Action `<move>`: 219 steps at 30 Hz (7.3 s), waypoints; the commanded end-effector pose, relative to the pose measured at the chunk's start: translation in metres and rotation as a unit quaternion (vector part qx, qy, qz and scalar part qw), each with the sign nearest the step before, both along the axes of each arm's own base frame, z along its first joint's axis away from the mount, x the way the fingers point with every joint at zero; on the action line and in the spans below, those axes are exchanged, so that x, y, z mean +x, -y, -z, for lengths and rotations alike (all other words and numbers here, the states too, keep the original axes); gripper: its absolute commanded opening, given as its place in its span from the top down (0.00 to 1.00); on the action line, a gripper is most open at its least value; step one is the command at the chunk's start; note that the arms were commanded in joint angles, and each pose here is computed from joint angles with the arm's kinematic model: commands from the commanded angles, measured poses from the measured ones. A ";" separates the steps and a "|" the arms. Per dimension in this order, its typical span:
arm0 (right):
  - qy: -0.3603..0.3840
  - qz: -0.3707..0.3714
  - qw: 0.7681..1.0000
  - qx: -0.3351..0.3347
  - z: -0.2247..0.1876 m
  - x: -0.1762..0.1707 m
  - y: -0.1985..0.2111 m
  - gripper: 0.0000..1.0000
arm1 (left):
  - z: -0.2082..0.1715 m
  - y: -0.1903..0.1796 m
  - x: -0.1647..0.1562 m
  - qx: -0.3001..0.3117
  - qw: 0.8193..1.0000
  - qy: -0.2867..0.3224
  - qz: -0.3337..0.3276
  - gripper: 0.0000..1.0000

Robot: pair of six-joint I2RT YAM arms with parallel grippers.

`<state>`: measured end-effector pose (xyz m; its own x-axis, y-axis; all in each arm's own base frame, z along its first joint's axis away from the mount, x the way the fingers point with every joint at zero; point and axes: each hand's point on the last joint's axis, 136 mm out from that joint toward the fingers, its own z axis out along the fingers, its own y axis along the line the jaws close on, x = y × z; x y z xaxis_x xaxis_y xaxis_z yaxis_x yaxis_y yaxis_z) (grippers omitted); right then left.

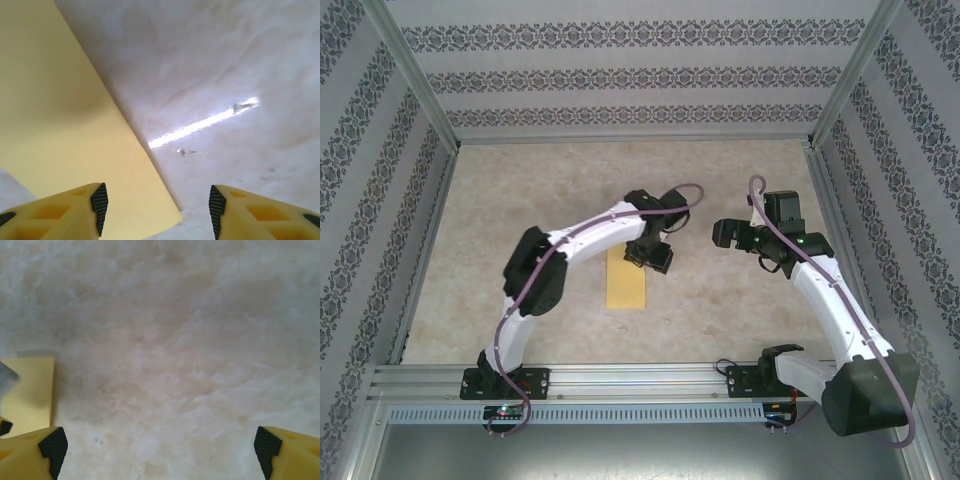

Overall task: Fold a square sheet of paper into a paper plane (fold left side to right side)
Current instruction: Turn over the paper at the center of the table, then third fold the triangle at the center of the table.

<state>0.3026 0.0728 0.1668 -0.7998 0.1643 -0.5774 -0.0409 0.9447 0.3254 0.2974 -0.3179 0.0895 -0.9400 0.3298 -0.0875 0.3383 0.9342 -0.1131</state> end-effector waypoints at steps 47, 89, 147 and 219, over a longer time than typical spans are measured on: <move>-0.120 -0.209 0.957 0.164 0.120 0.053 -0.236 0.44 | 0.045 -0.081 -0.022 -0.357 0.906 -0.035 -0.227 0.42; 0.171 -0.490 0.822 -0.232 0.107 -0.121 -0.262 0.04 | 0.033 -0.068 -0.020 -0.371 0.893 -0.061 -0.247 0.94; 0.082 -0.463 0.882 -0.041 0.106 -0.101 -0.275 1.00 | 0.012 -0.052 0.053 -0.365 0.922 -0.028 -0.122 0.73; -0.027 -0.286 0.958 -0.009 0.135 -0.023 -0.209 1.00 | 0.089 -0.049 0.034 -0.265 0.954 -0.090 -0.105 0.80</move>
